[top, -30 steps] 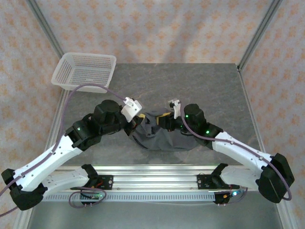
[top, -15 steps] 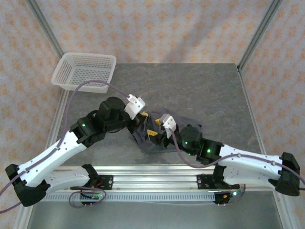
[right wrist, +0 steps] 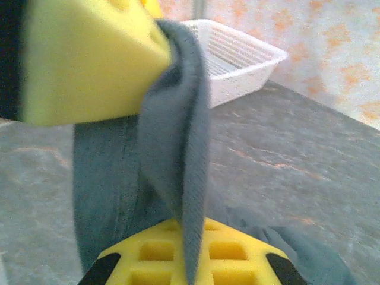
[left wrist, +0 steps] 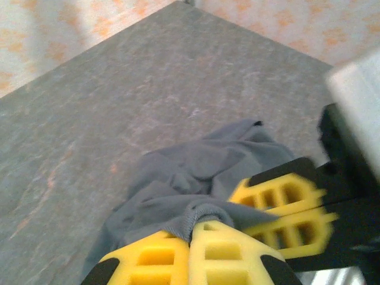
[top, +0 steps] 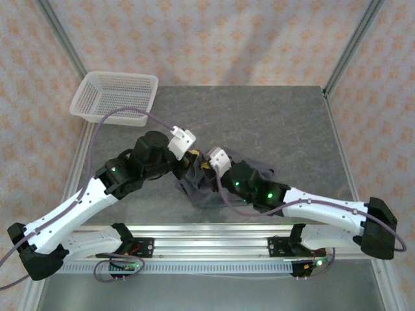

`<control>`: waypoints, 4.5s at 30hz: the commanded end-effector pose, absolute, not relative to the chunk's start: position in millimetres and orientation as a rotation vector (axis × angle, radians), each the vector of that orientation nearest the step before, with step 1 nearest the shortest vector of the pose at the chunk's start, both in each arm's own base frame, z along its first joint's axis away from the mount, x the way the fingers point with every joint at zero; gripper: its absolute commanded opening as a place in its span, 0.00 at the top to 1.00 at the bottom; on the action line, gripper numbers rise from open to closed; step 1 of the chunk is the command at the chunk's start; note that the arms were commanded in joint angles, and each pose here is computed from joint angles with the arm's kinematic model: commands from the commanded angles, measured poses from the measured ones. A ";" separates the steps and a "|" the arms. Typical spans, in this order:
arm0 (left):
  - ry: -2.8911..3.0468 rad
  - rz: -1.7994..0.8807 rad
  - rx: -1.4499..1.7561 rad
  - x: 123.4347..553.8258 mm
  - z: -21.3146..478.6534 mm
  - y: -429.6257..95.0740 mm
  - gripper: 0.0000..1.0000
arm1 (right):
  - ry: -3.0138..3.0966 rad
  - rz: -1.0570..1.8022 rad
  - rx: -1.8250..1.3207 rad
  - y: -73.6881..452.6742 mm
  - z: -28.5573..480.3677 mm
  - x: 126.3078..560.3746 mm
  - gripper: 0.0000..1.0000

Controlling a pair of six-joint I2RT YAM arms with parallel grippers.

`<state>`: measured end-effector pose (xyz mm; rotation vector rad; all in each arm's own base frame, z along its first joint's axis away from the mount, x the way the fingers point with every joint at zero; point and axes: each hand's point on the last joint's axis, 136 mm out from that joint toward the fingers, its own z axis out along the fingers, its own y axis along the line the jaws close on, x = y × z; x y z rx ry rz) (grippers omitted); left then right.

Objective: Fold the inside-out t-shirt

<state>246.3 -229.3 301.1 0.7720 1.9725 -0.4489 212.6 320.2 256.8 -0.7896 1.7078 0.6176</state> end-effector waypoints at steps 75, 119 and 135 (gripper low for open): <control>1.844 -0.777 0.632 242.7 289.3 -218.4 0.33 | 2.264 1.037 -0.058 314.1 273.8 280.1 1.00; 1.972 -0.882 0.471 290.2 258.3 -270.5 1.00 | 1.828 0.498 -0.522 234.2 220.2 277.9 0.38; 1.980 -0.852 0.470 288.8 255.9 -264.5 1.00 | 1.848 0.277 -0.504 237.1 209.6 331.9 0.47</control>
